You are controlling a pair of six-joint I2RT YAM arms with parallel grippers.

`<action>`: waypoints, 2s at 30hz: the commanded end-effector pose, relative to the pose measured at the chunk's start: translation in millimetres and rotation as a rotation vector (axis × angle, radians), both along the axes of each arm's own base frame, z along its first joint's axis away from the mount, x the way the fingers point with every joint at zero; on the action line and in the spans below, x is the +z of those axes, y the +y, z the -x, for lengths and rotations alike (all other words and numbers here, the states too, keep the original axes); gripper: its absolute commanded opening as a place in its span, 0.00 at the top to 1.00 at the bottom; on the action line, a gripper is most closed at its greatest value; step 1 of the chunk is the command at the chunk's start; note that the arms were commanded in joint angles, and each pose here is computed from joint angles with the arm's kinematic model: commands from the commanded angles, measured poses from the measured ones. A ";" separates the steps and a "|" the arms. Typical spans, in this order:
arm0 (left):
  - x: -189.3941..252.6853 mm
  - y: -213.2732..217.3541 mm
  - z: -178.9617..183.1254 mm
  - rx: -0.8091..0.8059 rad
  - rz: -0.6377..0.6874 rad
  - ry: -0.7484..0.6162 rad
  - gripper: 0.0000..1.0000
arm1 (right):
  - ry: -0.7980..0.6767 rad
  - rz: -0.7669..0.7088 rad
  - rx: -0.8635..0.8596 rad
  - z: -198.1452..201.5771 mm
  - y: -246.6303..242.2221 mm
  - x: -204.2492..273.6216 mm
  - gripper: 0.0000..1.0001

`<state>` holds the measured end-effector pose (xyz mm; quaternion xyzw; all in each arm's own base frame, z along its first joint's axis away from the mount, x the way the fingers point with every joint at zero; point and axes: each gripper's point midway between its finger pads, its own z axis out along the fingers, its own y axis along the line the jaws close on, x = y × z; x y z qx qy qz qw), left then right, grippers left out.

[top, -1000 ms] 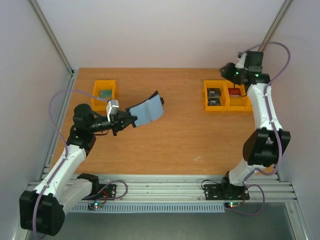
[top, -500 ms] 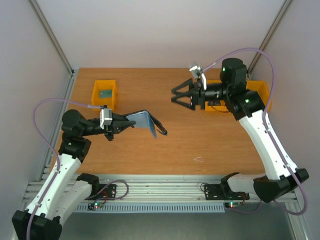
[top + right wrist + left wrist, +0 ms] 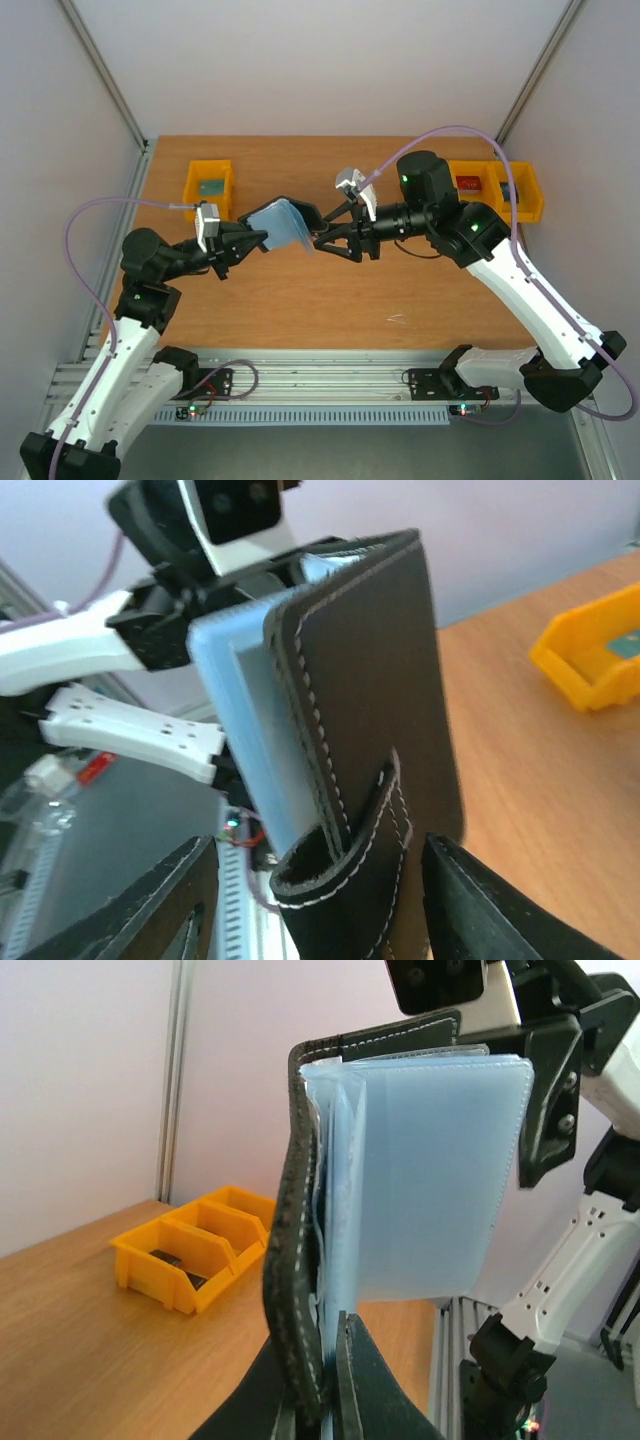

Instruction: Take the credit cards out of the card holder

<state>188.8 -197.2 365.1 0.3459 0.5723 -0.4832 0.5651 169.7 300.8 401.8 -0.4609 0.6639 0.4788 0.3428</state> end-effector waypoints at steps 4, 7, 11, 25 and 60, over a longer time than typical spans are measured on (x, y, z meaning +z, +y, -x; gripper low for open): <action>-0.7 3.3 -2.9 0.030 0.049 0.072 1.00 | 0.021 0.112 -0.157 -33.6 6.5 -33.7 0.52; -3.9 3.2 -3.5 0.032 0.047 0.084 1.00 | 0.025 0.121 -0.126 -31.5 17.8 -39.1 0.49; -8.8 3.1 -4.5 0.035 0.047 0.102 1.00 | 0.037 0.135 -0.154 -42.1 25.6 -47.2 0.49; -114.1 64.7 -83.0 0.636 0.017 0.532 0.04 | 0.457 0.374 -0.518 -114.2 -4.3 -138.5 0.99; -169.2 180.1 -102.6 1.213 -0.155 0.346 0.01 | 0.325 0.264 -1.397 -166.6 -265.8 -191.0 0.01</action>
